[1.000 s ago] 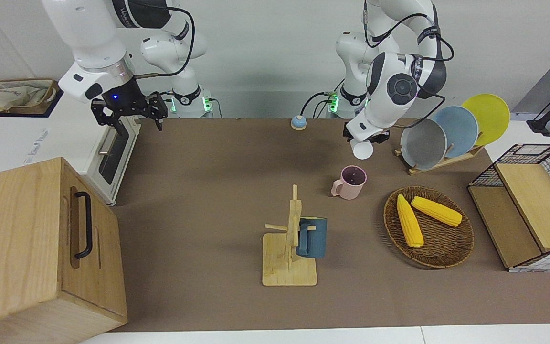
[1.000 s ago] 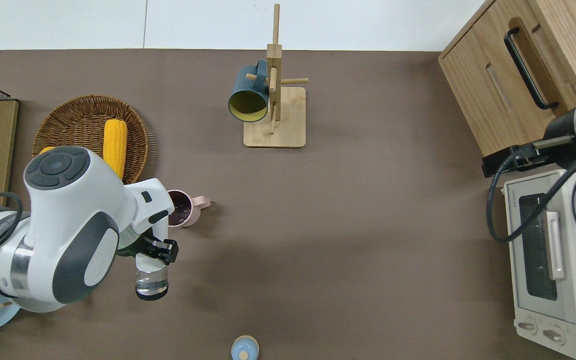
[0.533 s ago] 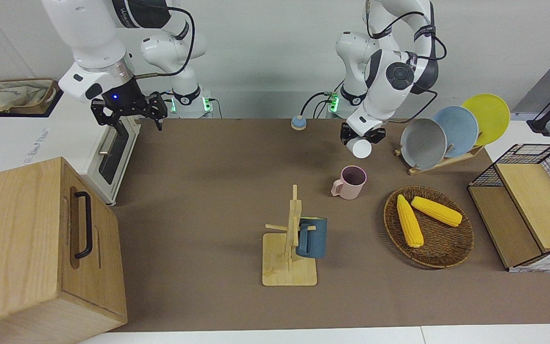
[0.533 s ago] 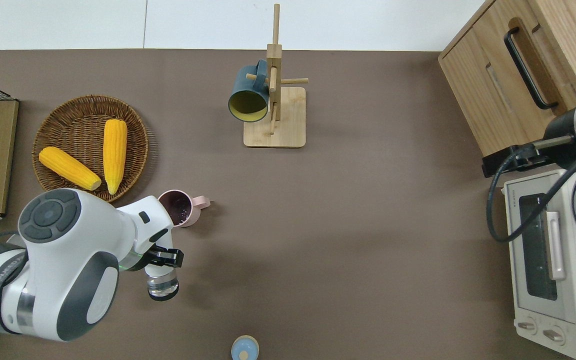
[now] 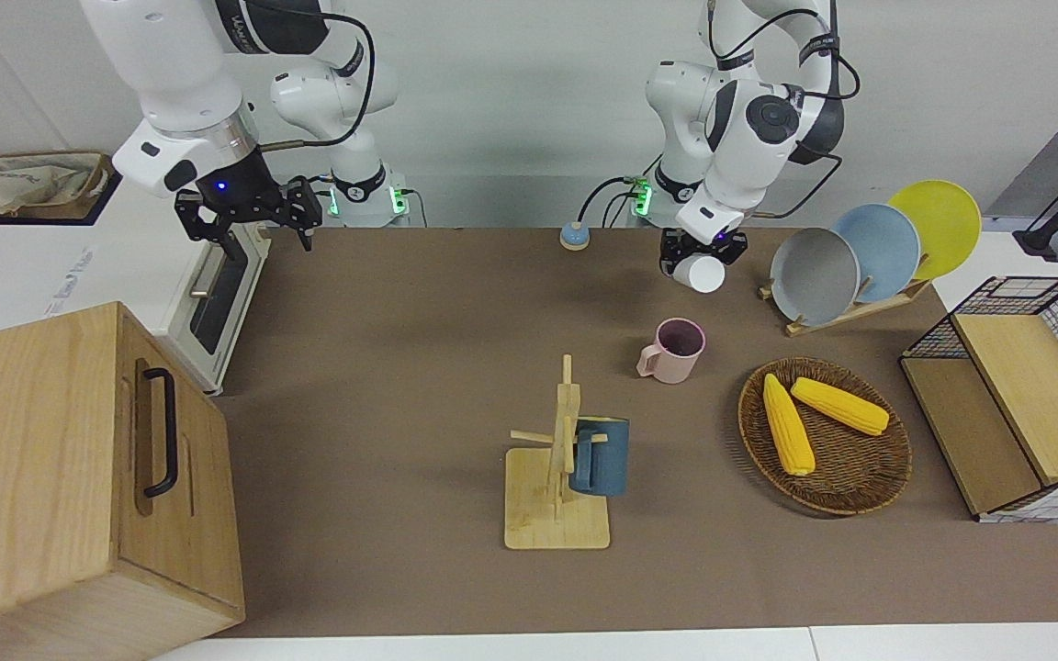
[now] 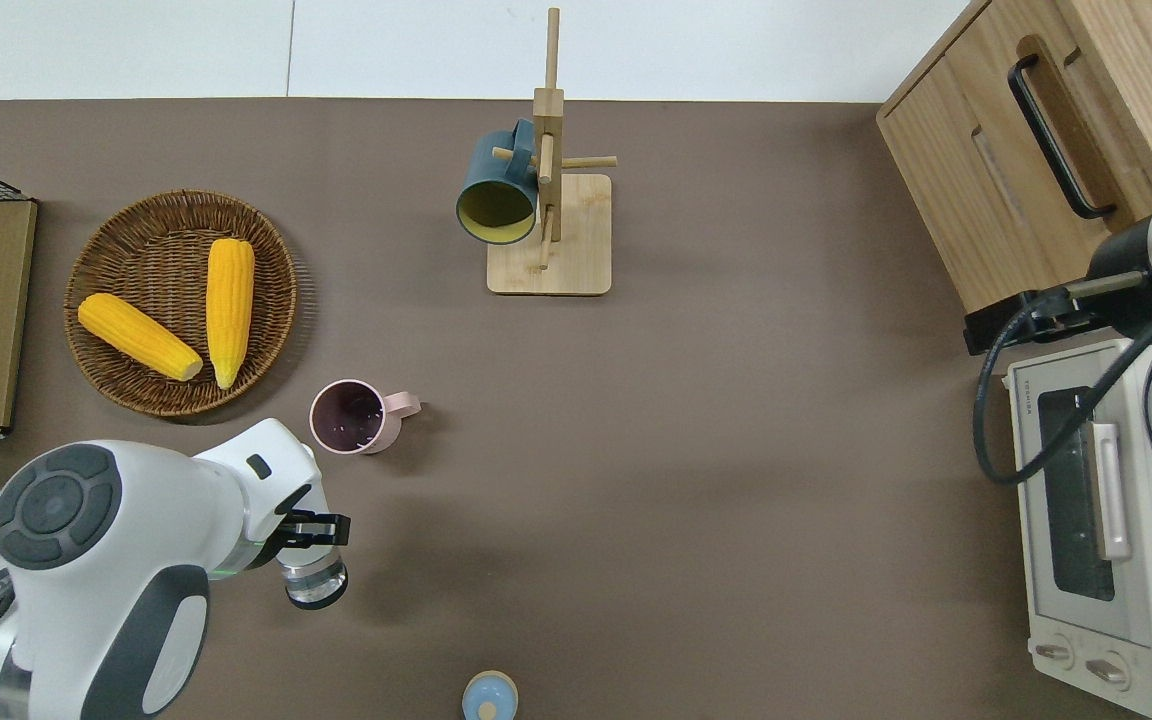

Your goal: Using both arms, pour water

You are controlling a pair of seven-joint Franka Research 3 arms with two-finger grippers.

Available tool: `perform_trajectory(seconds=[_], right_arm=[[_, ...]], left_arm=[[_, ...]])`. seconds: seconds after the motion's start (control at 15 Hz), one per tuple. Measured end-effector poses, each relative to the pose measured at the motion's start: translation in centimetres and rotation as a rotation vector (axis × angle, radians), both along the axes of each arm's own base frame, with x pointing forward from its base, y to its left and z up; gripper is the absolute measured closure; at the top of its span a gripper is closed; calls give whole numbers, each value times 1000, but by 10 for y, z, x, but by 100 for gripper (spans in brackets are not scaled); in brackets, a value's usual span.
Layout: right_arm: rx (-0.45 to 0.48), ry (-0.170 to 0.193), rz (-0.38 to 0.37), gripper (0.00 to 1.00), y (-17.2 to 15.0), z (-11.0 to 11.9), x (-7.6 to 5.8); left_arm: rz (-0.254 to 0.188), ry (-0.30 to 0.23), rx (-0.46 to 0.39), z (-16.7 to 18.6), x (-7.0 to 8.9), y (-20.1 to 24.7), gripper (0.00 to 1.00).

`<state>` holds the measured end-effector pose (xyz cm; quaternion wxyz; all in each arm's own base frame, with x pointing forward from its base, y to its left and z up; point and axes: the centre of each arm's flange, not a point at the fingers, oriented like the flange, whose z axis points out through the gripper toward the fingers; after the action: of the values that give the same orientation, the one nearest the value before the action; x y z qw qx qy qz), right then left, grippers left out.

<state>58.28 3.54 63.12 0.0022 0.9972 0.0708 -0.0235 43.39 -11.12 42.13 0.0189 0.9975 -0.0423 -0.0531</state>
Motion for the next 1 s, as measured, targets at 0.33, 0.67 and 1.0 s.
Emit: perform_trajectory(seconds=[0.33,0.67,1.0], right_arm=[[0,0,0,1,0,0,0],[0,0,0,1,0,0,0],[0,0,0,1,0,0,0]], left_arm=[[57,-83,16,17,2,17,37],[105,-234,-17,35,20,35,37],[126,-380,1,64,37,58,37]])
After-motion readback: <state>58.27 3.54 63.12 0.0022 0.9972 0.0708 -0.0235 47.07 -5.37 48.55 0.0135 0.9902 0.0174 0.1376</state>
